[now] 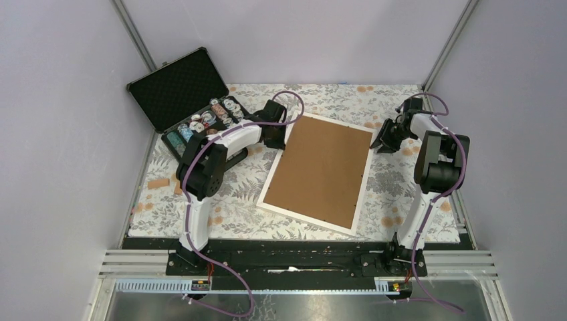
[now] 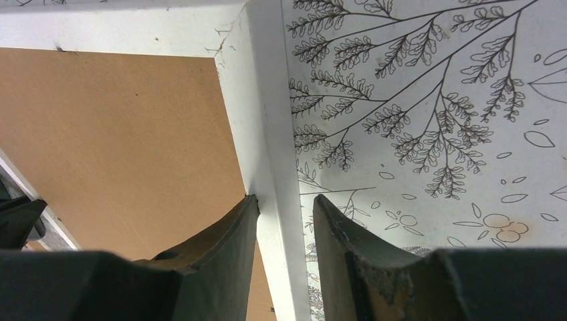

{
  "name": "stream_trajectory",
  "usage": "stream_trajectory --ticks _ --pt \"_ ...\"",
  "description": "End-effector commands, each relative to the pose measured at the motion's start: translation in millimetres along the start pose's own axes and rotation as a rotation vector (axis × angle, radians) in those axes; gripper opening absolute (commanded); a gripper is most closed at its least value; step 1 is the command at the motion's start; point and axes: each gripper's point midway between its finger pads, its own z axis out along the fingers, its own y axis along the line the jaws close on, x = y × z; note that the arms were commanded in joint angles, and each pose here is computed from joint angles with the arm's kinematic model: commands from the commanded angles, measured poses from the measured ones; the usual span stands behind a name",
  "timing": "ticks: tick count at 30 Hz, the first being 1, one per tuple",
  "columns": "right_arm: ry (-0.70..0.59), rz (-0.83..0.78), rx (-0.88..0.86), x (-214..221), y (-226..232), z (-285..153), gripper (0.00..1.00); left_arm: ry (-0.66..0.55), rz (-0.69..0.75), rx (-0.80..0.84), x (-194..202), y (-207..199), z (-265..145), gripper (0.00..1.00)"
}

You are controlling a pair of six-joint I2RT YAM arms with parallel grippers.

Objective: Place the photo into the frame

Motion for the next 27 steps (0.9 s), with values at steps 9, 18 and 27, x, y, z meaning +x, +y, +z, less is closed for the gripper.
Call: stream_trajectory --ticks 9,18,27 --pt "-0.011 -0.042 0.059 -12.2 -3.4 12.8 0.45 0.028 0.114 -0.135 22.6 21.1 21.2 0.0" --pt "0.078 -0.082 0.009 19.4 24.0 30.6 0.44 0.016 0.119 -0.124 19.5 18.0 19.1 0.0" --pt "-0.079 0.029 -0.119 -25.0 23.1 -30.3 0.43 0.033 0.103 -0.167 21.8 25.6 19.9 0.0"
